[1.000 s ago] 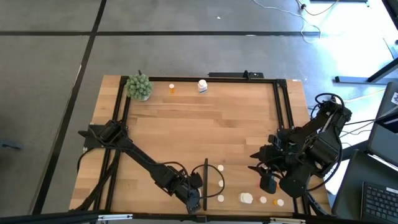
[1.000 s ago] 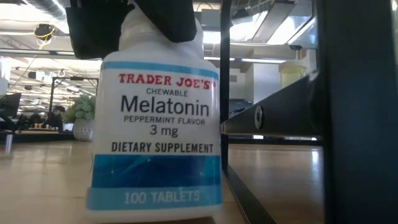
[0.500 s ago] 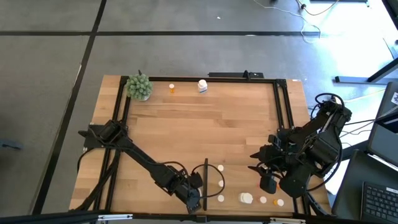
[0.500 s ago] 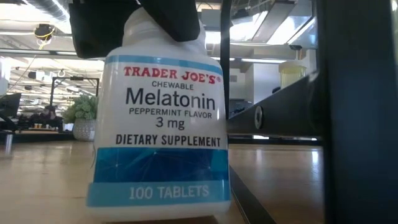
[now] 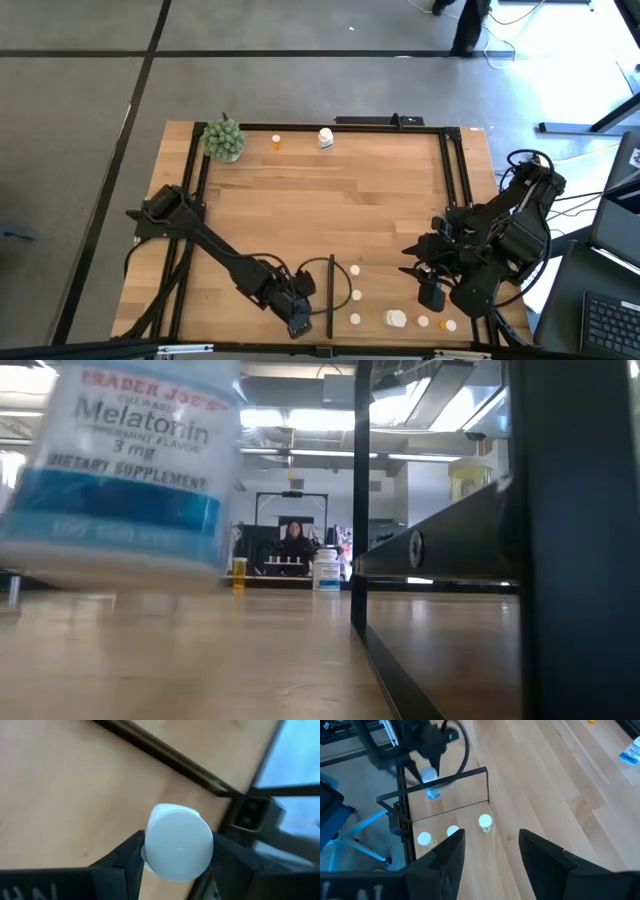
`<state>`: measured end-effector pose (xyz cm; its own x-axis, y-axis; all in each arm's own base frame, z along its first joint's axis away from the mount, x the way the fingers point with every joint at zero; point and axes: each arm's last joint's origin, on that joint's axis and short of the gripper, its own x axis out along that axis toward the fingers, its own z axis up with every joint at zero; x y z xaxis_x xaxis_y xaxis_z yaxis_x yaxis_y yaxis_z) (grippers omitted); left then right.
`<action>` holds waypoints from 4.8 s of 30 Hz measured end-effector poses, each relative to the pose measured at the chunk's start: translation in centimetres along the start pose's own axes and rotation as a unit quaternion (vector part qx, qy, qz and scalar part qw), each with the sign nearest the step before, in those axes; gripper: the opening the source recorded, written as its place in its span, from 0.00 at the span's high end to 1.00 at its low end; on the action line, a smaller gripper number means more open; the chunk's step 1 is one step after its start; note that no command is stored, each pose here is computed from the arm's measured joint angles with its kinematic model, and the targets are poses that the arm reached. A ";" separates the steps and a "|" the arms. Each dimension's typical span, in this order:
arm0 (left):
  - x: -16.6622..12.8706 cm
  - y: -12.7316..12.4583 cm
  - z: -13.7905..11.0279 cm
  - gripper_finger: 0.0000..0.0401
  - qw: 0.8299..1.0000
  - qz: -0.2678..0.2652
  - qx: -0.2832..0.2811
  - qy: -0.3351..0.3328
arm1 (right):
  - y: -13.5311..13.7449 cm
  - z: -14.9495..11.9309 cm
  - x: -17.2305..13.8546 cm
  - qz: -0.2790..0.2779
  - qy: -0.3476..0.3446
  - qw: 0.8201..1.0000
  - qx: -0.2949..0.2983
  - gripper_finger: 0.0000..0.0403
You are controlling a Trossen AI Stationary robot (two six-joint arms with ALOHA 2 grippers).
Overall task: Pick and place medicine bottles onto shelf by color
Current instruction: Put the bottom supplement bottle on the shelf aligned with the other supplement bottle
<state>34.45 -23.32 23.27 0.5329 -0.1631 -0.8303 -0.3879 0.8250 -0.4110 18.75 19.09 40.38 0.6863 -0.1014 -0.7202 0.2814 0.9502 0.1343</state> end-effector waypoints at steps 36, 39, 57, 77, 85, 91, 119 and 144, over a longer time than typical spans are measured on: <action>-18.2 8.9 12.3 0.56 0.972 -0.032 0.050 -0.227 | 0.4 0.2 0.0 0.017 -0.010 1.000 0.007 0.53; -18.6 9.6 13.8 0.56 0.962 -0.040 0.053 -0.265 | 0.3 0.3 0.0 0.011 -0.018 1.000 -0.023 0.53; -19.3 11.3 16.1 0.56 0.946 -0.020 0.070 -0.316 | -1.0 2.0 1.3 -0.089 -0.109 0.988 -0.068 0.53; -19.1 10.2 15.2 0.56 0.942 -0.008 0.100 -0.320 | -4.6 7.0 5.7 -0.012 0.001 0.989 -0.150 0.59; -19.1 10.2 15.2 0.56 0.942 -0.008 0.100 -0.320 | -5.1 8.2 6.5 0.000 -0.016 0.977 -0.211 0.46; -19.1 10.0 15.1 0.56 0.943 -0.009 0.103 -0.318 | -6.4 9.4 7.8 -0.048 -0.027 0.979 -0.195 0.37; -19.0 9.2 14.5 0.56 0.942 -0.013 0.111 -0.318 | -9.2 13.0 12.6 0.071 -0.025 0.978 -0.195 0.36; -18.9 9.3 14.4 0.56 0.943 -0.011 0.115 -0.313 | -8.8 13.2 13.6 0.079 -0.030 0.972 -0.217 0.57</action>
<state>31.58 -4.79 40.59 0.9061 0.1095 -0.4087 -0.2358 0.9327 -0.2729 34.40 5.44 38.39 0.7398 0.0510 -0.6709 -0.1316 0.9888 -0.0700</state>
